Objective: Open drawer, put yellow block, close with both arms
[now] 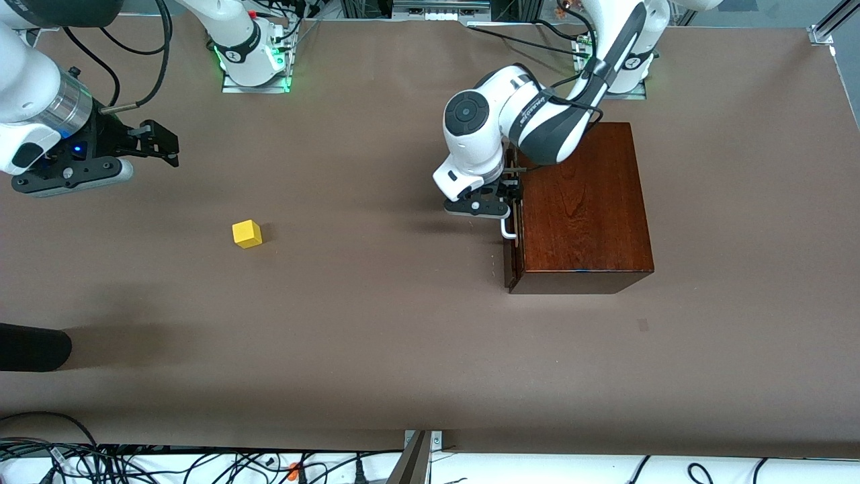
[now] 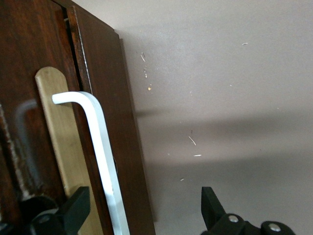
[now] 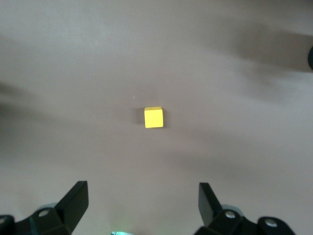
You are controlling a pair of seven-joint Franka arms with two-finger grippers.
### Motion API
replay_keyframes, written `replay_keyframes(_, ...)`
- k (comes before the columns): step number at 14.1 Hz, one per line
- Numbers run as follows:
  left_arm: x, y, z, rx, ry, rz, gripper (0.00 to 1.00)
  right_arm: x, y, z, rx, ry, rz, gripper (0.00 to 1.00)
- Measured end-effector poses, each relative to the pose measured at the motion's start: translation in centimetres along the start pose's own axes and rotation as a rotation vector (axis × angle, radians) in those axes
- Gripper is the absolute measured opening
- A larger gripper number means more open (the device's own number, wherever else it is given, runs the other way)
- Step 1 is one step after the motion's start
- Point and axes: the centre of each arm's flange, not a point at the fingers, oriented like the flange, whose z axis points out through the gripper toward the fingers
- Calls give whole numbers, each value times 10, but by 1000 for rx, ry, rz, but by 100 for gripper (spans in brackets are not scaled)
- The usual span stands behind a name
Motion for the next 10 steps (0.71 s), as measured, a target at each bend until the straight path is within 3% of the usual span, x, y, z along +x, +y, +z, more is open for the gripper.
replay_keyframes(10,-10,21,13,25,7,0,100,0,0,0,0,0,1,100)
